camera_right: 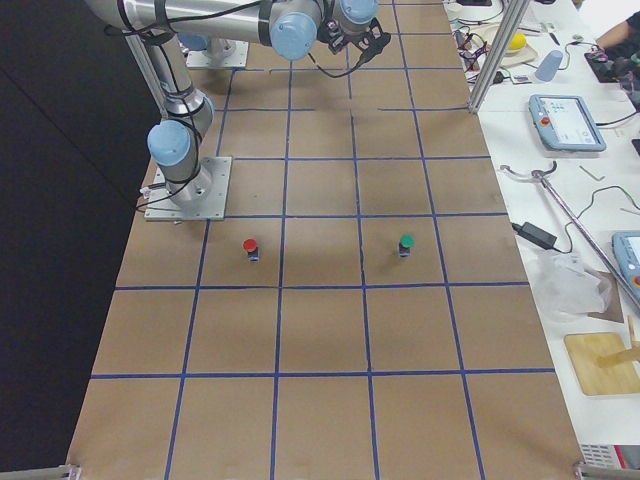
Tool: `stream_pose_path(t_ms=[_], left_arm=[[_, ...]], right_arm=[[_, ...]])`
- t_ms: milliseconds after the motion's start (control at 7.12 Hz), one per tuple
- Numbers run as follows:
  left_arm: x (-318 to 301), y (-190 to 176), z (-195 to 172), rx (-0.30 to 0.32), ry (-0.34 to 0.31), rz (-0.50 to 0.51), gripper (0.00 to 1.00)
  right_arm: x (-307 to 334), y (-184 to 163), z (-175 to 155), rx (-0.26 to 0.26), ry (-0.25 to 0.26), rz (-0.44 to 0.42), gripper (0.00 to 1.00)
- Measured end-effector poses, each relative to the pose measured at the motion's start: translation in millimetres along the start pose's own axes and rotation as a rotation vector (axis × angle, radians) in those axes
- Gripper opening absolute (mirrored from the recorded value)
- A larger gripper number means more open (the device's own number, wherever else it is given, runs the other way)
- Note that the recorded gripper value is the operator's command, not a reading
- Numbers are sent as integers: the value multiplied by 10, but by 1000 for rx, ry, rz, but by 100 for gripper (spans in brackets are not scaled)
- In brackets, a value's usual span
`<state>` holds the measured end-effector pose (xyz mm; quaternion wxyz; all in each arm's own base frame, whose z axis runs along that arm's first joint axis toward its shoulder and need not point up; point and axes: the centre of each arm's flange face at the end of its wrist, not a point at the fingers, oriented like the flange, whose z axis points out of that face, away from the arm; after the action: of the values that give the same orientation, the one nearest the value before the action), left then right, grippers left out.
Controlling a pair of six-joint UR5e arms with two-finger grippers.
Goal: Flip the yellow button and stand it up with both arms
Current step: 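Close the right gripper on the yellow cap while the left gripper holds the body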
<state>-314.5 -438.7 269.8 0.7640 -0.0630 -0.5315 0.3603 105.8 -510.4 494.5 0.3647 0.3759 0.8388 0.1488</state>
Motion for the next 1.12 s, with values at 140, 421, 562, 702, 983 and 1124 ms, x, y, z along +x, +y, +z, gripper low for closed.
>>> stream_pose_path(t_ms=[140, 421, 562, 702, 983, 1124], left_arm=[[1, 8, -1, -1, -1, -1, 12], [8, 14, -2, -1, -1, -2, 12], [13, 16, -4, -1, -1, -2, 13], [19, 17, -4, -1, -1, -2, 21], [40, 8, 1, 0, 2, 0, 99], [44, -3, 1, 1, 3, -2, 100]], right_arm=[[-15, -40, 37, -10, -3, 5, 86], [-48, -39, 97, -23, -3, 17, 54], [-52, -44, 108, -26, -2, 22, 38], [-53, -51, 110, -27, -1, 26, 32], [-57, -54, 98, -25, -2, 28, 26], [-59, -50, 89, -24, -3, 26, 26]])
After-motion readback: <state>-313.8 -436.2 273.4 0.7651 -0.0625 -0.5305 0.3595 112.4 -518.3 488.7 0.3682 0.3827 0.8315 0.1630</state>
